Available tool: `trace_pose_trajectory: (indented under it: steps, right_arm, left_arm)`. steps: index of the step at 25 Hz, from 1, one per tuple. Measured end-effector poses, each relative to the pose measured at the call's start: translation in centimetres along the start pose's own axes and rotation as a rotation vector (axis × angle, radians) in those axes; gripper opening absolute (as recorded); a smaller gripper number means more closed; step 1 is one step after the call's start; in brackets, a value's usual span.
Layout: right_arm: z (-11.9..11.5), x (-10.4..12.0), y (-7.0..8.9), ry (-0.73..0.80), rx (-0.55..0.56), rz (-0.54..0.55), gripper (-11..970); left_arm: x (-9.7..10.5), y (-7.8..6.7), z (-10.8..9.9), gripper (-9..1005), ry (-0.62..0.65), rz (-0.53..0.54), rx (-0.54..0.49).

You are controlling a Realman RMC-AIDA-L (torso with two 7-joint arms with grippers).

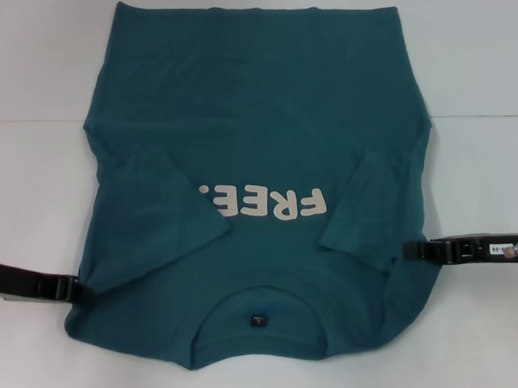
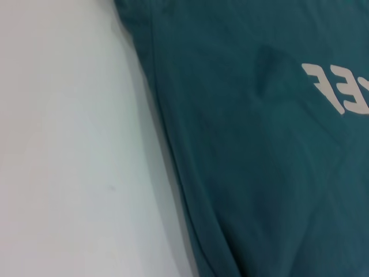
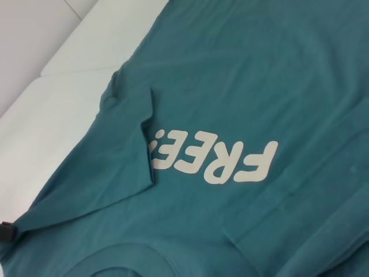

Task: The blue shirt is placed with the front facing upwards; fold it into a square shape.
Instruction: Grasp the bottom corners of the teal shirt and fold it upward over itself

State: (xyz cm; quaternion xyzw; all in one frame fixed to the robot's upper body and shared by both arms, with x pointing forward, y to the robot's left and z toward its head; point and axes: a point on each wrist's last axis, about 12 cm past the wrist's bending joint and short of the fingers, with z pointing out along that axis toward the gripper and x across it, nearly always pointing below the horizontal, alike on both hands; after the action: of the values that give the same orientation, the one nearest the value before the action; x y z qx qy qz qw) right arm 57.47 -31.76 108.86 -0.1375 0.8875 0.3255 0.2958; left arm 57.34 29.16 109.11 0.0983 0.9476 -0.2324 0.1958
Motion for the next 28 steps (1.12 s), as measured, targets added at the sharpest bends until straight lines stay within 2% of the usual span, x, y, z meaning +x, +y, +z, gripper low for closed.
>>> trace_pose_trajectory:
  steps: [10,15,20,28]
  right_arm:
    - [0.1,0.6,0.2,0.003,-0.015,-0.014,37]
    - [0.5,1.1,0.5,0.016,-0.04,-0.022,37]
    - [0.7,1.3,0.8,0.02,-0.05,-0.023,36]
    - [0.9,1.1,1.3,0.03,-0.078,-0.056,36]
  left_arm:
    - [0.6,-0.6,-0.1,81,-0.015,0.051,0.01]
    - [1.1,-0.3,-0.5,81,-0.029,0.054,0.009]
    - [1.4,-0.3,-1.0,80,-0.066,0.043,0.061]
    - [0.8,-1.8,-0.6,80,-0.082,0.063,0.13]
